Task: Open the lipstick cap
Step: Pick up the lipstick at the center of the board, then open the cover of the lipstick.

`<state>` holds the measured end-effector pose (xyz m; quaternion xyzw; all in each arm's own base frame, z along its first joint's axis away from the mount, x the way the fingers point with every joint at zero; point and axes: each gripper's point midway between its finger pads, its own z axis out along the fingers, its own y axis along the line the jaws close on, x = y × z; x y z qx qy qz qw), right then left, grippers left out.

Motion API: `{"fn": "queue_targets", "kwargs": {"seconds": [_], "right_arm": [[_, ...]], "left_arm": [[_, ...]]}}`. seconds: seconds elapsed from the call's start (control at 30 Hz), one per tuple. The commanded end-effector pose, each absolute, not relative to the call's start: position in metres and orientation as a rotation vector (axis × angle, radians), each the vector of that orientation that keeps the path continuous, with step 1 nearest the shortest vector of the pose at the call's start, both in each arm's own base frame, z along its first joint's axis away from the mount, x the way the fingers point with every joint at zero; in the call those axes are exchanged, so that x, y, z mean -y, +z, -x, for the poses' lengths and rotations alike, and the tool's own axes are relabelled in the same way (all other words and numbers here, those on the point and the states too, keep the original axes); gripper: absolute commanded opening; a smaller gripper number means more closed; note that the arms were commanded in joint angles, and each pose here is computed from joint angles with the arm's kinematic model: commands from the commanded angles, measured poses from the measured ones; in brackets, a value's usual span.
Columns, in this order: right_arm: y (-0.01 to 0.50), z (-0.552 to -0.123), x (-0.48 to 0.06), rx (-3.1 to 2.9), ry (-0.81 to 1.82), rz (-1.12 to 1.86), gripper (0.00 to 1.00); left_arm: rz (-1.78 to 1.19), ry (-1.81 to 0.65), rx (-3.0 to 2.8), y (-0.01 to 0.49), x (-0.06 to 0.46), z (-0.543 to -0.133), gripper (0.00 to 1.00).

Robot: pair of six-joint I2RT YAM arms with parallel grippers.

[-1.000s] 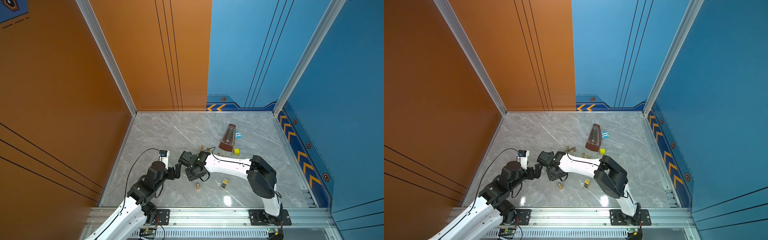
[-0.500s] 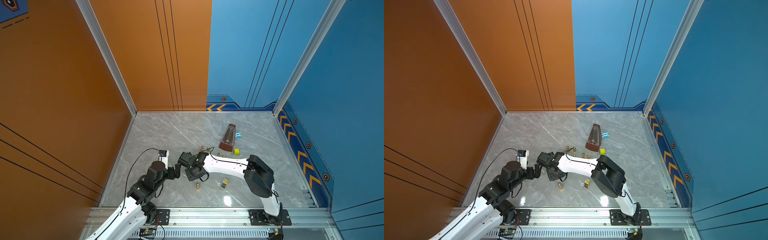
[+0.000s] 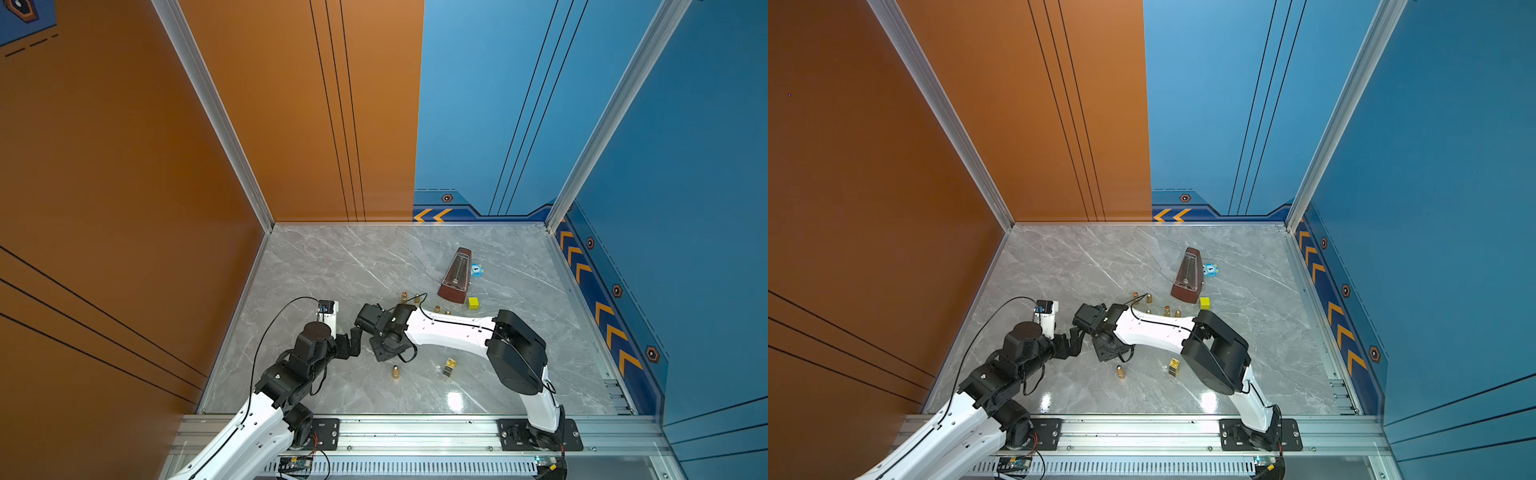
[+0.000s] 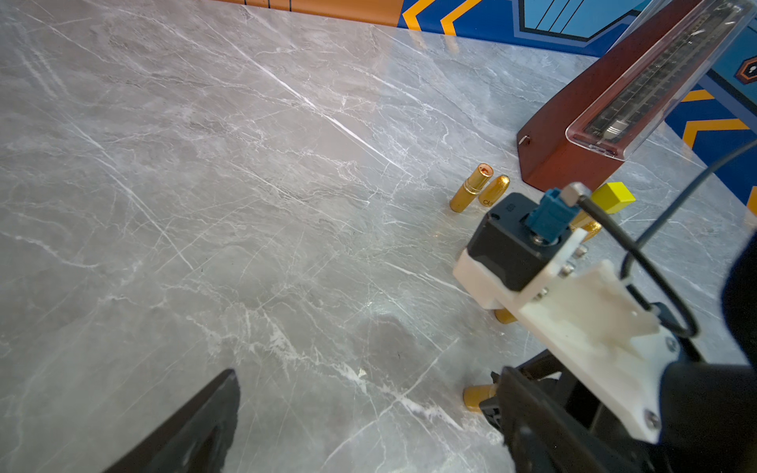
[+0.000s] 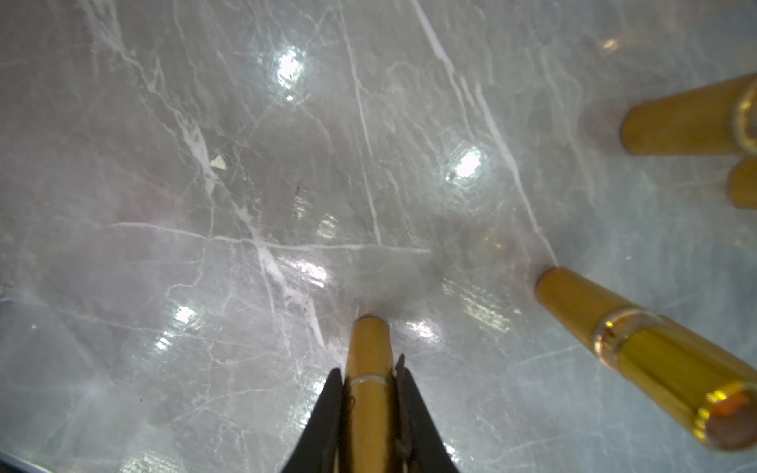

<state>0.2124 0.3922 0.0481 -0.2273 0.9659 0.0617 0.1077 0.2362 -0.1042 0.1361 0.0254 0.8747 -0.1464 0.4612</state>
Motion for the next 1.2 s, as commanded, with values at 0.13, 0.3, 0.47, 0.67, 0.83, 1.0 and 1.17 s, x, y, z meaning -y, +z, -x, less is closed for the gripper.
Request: {"fn": "queue_targets", "kwargs": {"seconds": [0.13, 0.3, 0.47, 0.67, 0.83, 1.0, 1.17], "right_arm": [[0.1, -0.218, -0.383, -2.787, 0.3, 0.666, 0.14], [0.124, -0.222, -0.369, -2.77, 0.375, 0.634, 0.15], [0.143, -0.225, -0.355, -2.771, 0.469, 0.603, 0.14], [0.157, -0.23, -0.332, -2.8, 0.603, 0.548, 0.15], [0.157, -0.23, -0.315, -2.85, 0.733, 0.517, 0.15], [0.16, -0.223, -0.311, -2.868, 0.868, 0.546, 0.15], [0.162, -0.217, -0.314, -2.88, 0.955, 0.568, 0.15]], "left_arm": [[-0.113, -0.4, -2.155, 0.147, 0.114, -0.239, 0.99], [-0.188, -0.442, -2.145, 0.151, 0.129, -0.24, 0.99], [-0.276, -0.498, -2.084, 0.16, 0.152, -0.246, 0.99], [-0.482, -0.565, -2.079, 0.154, 0.191, -0.24, 0.99], [-0.662, -0.634, -2.017, 0.153, 0.223, -0.227, 0.98], [-0.801, -0.657, -1.996, 0.146, 0.245, -0.221, 0.92], [-0.879, -0.722, -1.921, 0.154, 0.266, -0.217, 0.76]]}}
